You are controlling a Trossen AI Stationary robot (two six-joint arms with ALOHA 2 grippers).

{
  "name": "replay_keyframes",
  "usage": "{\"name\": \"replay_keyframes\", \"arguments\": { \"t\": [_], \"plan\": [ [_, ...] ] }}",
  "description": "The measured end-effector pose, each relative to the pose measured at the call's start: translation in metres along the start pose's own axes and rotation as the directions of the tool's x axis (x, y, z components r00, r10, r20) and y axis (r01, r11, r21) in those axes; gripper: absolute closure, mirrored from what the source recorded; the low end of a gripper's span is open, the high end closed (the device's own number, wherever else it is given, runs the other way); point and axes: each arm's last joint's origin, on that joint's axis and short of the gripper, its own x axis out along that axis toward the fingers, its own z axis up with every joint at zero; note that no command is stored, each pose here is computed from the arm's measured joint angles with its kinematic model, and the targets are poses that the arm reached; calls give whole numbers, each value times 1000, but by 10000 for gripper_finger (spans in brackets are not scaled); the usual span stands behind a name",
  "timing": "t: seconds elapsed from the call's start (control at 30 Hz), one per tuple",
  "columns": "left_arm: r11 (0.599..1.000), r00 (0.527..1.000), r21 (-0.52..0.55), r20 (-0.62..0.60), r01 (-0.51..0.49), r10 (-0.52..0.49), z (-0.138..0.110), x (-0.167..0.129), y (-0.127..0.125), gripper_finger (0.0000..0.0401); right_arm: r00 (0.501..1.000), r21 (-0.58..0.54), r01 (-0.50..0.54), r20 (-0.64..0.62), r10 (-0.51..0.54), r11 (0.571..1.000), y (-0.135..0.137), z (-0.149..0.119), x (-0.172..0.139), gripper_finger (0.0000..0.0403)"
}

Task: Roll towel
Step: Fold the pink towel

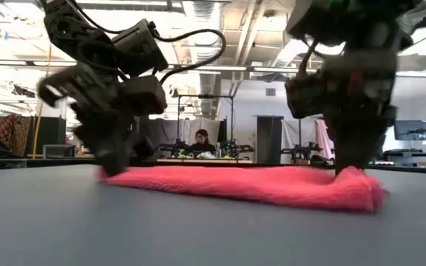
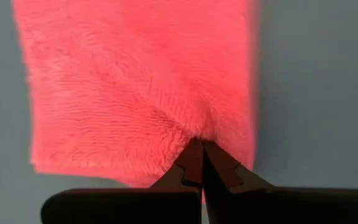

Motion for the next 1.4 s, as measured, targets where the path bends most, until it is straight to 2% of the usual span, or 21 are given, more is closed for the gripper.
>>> {"name": "replay_keyframes", "arguments": {
  "t": [0.1,0.2,0.3,0.43,0.6,0.7,0.83,0.93,1.03,1.13,1.4],
  "plan": [
    [998,998,24,-15,55,-55,1,4,-9,401,994,60,108,18,-110,992,-28,12,-24,382],
    [997,998,47,-10,66,-65,5,4,-14,401,989,104,127,64,-134,986,-47,22,-49,382],
    [997,999,50,0,53,-53,9,4,-14,401,989,74,50,133,-60,996,-49,27,-68,382],
    [998,1000,57,26,-14,12,15,2,-13,401,969,4,-80,236,76,997,-28,25,-84,382],
    [995,996,85,70,-57,51,27,0,-14,401,962,-33,-157,220,160,987,6,9,-66,382],
    [992,994,114,99,-58,47,37,-3,-17,401,972,-7,-122,200,121,993,22,-4,-41,382],
    [987,990,153,137,-57,36,50,-9,-16,401,985,80,-56,169,42,995,33,-21,-15,382],
    [979,981,146,153,-144,122,53,-14,-7,401,991,143,-27,132,8,989,37,-33,0,382],
    [958,957,97,140,-269,254,51,-21,9,401,993,182,-20,117,-2,983,44,-45,8,382],
    [930,932,69,78,-360,355,44,-28,24,401,994,204,-23,112,0,979,50,-55,10,382],
    [923,923,22,4,-385,385,22,-33,44,401,994,180,-55,100,38,982,58,-69,-4,382]
  ]
}}
